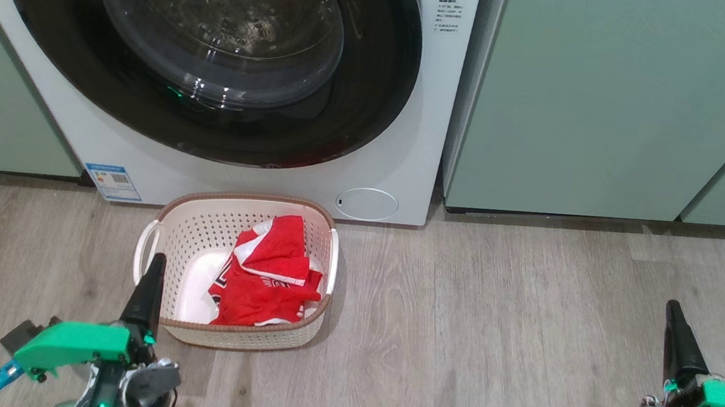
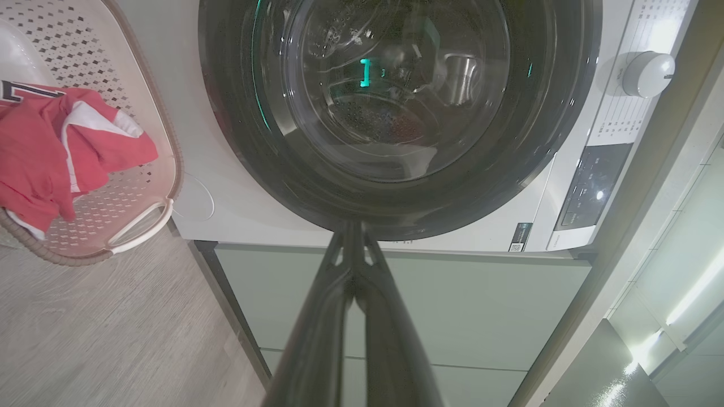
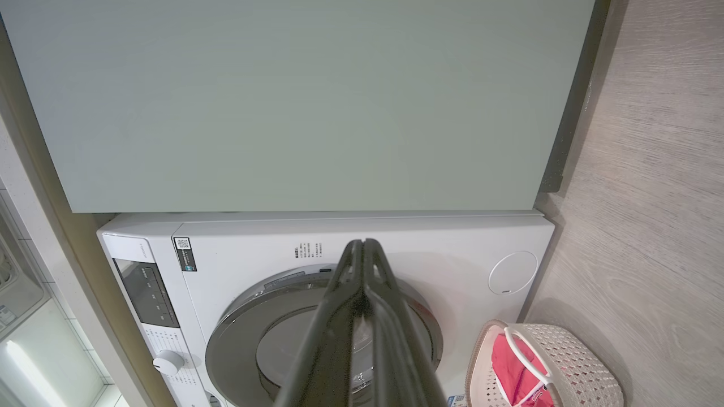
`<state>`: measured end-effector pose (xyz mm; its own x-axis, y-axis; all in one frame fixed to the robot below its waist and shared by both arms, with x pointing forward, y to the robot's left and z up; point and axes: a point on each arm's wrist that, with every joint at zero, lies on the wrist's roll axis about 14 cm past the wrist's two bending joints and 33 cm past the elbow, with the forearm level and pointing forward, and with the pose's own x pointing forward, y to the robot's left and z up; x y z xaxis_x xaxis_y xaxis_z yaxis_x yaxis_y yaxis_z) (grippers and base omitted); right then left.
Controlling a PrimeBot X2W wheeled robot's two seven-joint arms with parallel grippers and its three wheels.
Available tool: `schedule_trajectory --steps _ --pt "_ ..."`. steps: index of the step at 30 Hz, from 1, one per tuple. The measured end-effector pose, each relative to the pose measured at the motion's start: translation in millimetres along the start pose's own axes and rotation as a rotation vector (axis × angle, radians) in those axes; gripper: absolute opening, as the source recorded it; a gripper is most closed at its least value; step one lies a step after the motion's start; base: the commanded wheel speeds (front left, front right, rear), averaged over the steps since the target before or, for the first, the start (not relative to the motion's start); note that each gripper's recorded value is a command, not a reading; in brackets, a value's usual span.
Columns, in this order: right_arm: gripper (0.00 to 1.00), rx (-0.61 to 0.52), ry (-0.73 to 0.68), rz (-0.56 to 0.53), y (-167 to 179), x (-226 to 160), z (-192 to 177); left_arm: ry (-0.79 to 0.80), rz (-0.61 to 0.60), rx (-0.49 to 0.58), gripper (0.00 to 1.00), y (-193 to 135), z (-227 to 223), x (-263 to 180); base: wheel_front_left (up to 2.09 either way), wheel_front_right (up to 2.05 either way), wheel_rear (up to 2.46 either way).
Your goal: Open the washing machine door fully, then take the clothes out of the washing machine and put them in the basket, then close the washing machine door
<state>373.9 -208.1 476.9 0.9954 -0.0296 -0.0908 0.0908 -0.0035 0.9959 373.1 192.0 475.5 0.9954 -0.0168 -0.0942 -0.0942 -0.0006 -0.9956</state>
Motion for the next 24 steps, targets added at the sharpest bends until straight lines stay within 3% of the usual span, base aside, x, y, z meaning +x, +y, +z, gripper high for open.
schedule_trajectory --steps 24 --pt "0.00 0.000 0.000 0.000 0.1 0.0 0.0 0.000 0.000 0.000 0.00 -0.1 -0.1 0.0 0.00 0.00 0.00"
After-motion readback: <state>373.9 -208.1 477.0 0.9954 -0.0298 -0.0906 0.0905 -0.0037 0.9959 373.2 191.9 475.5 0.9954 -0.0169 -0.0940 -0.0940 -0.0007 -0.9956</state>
